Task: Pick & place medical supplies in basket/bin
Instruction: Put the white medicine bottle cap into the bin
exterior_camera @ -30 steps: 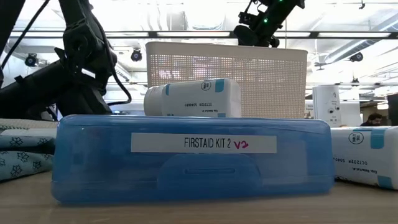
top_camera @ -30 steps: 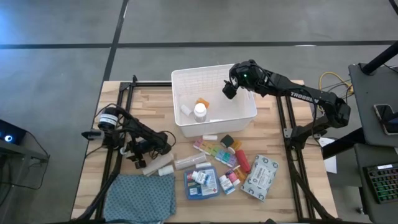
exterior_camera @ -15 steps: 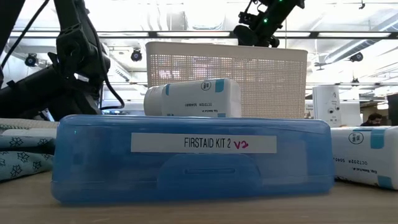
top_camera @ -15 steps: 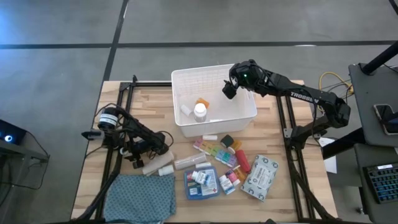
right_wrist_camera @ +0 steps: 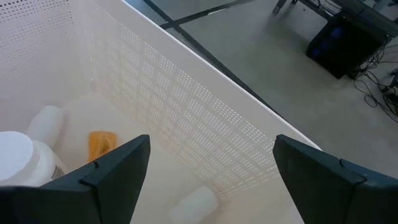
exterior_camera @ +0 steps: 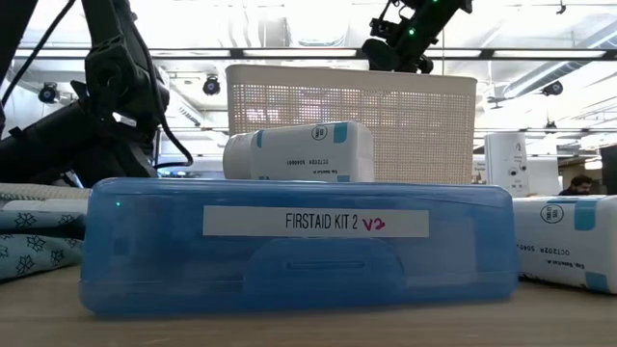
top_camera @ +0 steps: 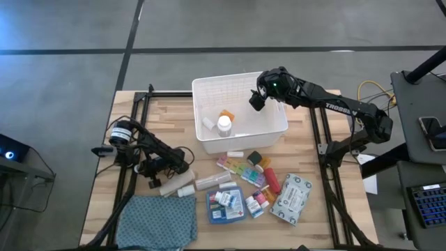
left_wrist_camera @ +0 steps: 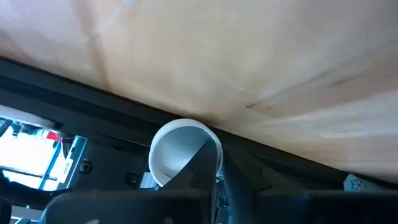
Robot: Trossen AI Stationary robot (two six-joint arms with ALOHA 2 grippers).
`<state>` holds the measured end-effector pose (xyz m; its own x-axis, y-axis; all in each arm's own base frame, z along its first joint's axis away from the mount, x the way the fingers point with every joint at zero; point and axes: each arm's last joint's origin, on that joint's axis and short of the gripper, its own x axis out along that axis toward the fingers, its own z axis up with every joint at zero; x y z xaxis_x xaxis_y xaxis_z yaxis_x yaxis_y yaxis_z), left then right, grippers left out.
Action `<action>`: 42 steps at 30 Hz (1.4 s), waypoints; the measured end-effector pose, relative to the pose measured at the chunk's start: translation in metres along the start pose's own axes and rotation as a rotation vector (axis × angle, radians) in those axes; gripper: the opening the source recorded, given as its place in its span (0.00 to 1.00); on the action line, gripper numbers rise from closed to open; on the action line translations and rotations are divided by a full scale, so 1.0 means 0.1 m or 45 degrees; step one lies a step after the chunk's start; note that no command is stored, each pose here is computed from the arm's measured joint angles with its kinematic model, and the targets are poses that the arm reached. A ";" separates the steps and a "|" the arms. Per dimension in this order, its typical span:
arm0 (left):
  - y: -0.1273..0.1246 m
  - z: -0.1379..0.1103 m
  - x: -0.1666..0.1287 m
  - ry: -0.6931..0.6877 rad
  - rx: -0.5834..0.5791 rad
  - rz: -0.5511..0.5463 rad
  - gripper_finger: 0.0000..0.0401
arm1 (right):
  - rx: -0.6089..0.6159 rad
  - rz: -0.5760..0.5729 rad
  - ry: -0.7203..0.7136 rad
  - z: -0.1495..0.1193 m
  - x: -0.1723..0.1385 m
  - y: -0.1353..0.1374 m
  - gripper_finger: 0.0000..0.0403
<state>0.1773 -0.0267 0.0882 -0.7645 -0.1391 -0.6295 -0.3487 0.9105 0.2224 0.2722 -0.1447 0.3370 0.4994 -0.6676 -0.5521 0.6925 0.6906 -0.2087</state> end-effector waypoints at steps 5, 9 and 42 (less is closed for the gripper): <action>-0.02 0.02 -0.05 -0.025 -0.022 -0.013 0.02 | -0.001 0.000 0.000 0.00 0.00 0.00 0.82; -0.07 0.01 -0.25 -0.105 -0.001 -0.056 0.00 | 0.000 0.000 0.000 0.00 0.00 0.00 0.82; 0.56 -1.63 -1.83 -1.904 -0.499 -0.926 0.00 | -0.100 0.044 0.005 -0.01 0.00 0.01 0.82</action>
<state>0.2092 -0.0138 0.3367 0.6569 0.2157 -0.7224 -0.6464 0.6543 -0.3924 0.2727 -0.1436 0.3364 0.5201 -0.6419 -0.5634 0.6319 0.7330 -0.2518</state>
